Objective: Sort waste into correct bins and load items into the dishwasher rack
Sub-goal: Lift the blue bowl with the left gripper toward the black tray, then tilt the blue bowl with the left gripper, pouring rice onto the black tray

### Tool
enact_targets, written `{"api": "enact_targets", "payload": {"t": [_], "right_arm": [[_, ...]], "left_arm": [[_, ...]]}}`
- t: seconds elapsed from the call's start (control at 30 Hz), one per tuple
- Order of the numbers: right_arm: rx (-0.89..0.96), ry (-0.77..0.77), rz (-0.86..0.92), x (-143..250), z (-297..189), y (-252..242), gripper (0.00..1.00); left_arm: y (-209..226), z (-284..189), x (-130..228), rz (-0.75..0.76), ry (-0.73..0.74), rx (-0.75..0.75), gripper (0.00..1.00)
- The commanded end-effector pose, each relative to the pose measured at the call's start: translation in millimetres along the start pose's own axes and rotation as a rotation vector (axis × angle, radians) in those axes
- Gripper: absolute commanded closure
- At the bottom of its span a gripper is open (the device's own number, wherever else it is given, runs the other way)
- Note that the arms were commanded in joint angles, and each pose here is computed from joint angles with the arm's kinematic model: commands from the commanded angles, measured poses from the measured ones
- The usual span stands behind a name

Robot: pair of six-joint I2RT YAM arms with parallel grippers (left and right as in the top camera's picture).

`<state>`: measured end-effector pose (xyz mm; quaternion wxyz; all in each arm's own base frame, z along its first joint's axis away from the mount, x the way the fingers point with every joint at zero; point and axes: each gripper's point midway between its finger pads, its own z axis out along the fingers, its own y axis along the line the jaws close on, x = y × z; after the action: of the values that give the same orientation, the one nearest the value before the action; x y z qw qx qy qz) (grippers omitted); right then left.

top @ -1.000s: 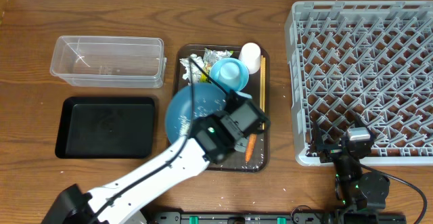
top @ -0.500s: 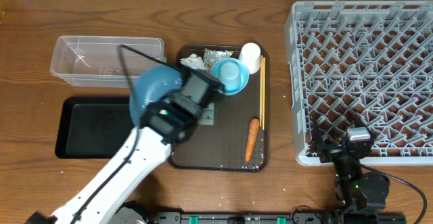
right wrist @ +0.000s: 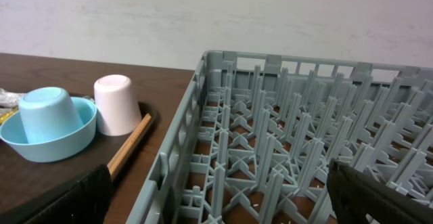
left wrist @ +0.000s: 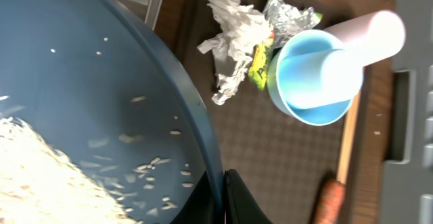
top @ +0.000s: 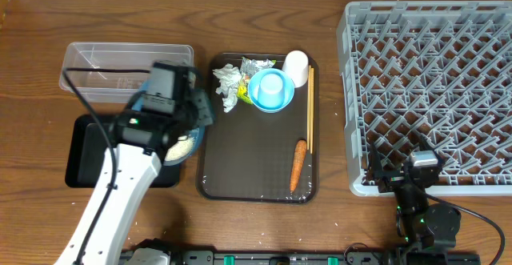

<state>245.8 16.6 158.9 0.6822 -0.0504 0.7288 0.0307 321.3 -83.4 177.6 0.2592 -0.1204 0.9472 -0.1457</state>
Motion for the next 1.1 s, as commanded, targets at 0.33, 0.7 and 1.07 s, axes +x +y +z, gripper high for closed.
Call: {"api": "enact_targets", "payload": {"t": [0.33, 0.7, 1.07], "right_arm": [[0.014, 0.005, -0.003, 1, 0, -3, 0.01], [0.014, 0.005, -0.003, 1, 0, -3, 0.01], [0.014, 0.005, -0.003, 1, 0, -3, 0.01]], "left_arm": [[-12, -25, -18, -0.065, 0.038, 0.299, 0.94], [8, -39, -31, -0.179, 0.027, 0.384, 0.94], [22, -61, -45, -0.261, -0.003, 0.525, 0.94]]}}
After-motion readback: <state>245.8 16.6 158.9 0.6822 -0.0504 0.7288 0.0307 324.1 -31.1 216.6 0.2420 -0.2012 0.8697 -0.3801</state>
